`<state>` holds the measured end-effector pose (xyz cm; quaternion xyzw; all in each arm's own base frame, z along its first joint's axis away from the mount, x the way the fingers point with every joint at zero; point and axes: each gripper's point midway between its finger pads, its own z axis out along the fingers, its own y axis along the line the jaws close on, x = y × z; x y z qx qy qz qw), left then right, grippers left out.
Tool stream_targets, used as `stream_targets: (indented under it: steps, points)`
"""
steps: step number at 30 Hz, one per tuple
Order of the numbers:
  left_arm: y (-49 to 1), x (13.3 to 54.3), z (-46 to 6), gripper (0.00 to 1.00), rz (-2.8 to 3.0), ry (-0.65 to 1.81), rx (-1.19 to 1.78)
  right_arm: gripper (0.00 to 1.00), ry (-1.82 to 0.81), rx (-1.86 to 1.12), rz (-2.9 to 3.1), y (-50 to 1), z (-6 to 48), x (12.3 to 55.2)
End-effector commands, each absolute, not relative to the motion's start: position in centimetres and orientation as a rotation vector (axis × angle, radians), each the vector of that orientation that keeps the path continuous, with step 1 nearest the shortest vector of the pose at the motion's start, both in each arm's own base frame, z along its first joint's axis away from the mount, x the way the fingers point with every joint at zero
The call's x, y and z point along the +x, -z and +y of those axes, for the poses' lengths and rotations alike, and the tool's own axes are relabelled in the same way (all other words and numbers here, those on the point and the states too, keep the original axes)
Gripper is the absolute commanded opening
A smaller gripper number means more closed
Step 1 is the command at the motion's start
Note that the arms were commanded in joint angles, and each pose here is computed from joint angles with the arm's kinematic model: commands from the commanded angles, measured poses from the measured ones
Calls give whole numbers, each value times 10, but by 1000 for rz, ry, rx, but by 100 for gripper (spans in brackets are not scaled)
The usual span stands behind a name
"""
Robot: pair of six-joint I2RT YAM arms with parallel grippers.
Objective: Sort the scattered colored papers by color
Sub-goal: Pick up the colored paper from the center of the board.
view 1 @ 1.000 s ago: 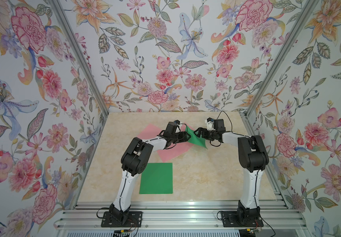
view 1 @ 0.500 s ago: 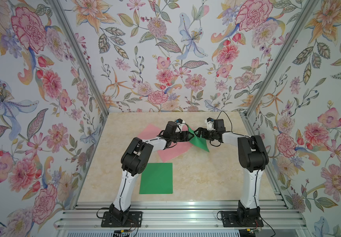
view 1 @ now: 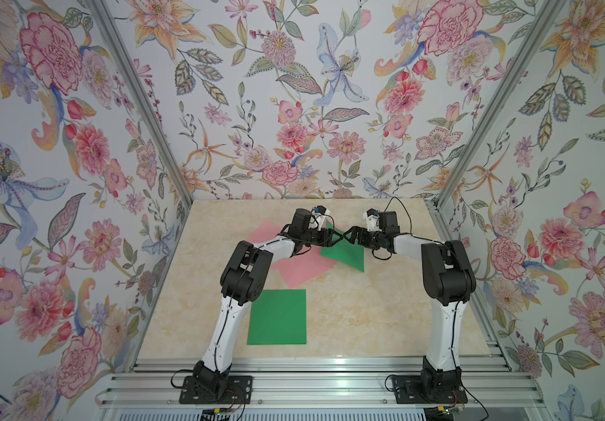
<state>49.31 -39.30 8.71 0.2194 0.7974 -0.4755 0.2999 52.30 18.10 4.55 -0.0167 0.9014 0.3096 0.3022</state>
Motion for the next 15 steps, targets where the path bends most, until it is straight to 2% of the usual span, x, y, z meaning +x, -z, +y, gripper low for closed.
stream_targets:
  steps: [1,7,12,15]
  points:
    - [-81,476,-398,62,2096,1338,770,100,-812,15,2577,9,180,494]
    - [-78,469,-391,58,2152,1283,811,100,-811,15,2581,11,182,496]
    - [-70,488,-365,55,2236,1064,759,100,-815,6,2591,15,186,494]
    - [-67,498,-355,50,2260,1026,711,100,-817,4,2592,15,187,493]
